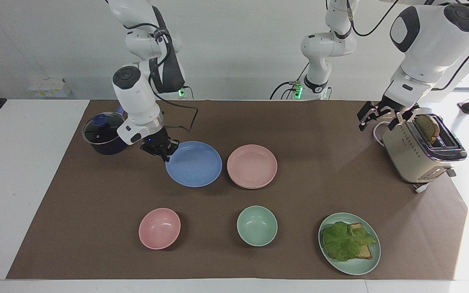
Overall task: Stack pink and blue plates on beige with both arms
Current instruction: 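Slide the blue plate with the right gripper onto the pink plate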
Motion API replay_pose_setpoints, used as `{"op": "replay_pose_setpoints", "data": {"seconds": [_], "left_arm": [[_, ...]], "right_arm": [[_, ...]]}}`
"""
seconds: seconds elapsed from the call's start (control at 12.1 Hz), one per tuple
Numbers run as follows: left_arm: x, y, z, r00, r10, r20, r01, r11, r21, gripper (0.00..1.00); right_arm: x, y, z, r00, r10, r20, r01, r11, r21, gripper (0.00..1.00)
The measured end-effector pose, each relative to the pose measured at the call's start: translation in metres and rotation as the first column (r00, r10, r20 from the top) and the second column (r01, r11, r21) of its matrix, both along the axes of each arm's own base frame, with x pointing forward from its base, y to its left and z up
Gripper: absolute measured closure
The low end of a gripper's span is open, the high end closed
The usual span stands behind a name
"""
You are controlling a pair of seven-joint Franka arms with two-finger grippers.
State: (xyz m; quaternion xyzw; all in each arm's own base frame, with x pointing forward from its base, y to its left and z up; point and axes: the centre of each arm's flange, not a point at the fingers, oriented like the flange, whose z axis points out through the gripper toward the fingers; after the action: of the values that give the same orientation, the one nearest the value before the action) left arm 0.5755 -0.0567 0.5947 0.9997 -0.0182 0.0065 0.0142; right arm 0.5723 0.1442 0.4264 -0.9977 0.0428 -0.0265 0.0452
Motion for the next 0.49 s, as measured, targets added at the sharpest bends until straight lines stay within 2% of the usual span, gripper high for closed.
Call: {"op": "replay_pose_setpoints", "data": {"seconds": [0.25, 0.49], "left_arm": [[0.0, 0.0, 0.0, 1.0, 0.0, 0.0, 0.0, 1.0, 0.0, 0.0], [0.0, 0.0, 0.0, 1.0, 0.0, 0.0, 0.0, 1.0, 0.0, 0.0]], "right_arm": [[-0.013, 0.046, -0.003, 0.999, -0.008, -0.036, 0.012, 0.996, 0.09, 0.95], [-0.026, 0.084, -0.019, 0.998, 0.035, -0.046, -0.03, 0.995, 0.1, 0.95]]}}
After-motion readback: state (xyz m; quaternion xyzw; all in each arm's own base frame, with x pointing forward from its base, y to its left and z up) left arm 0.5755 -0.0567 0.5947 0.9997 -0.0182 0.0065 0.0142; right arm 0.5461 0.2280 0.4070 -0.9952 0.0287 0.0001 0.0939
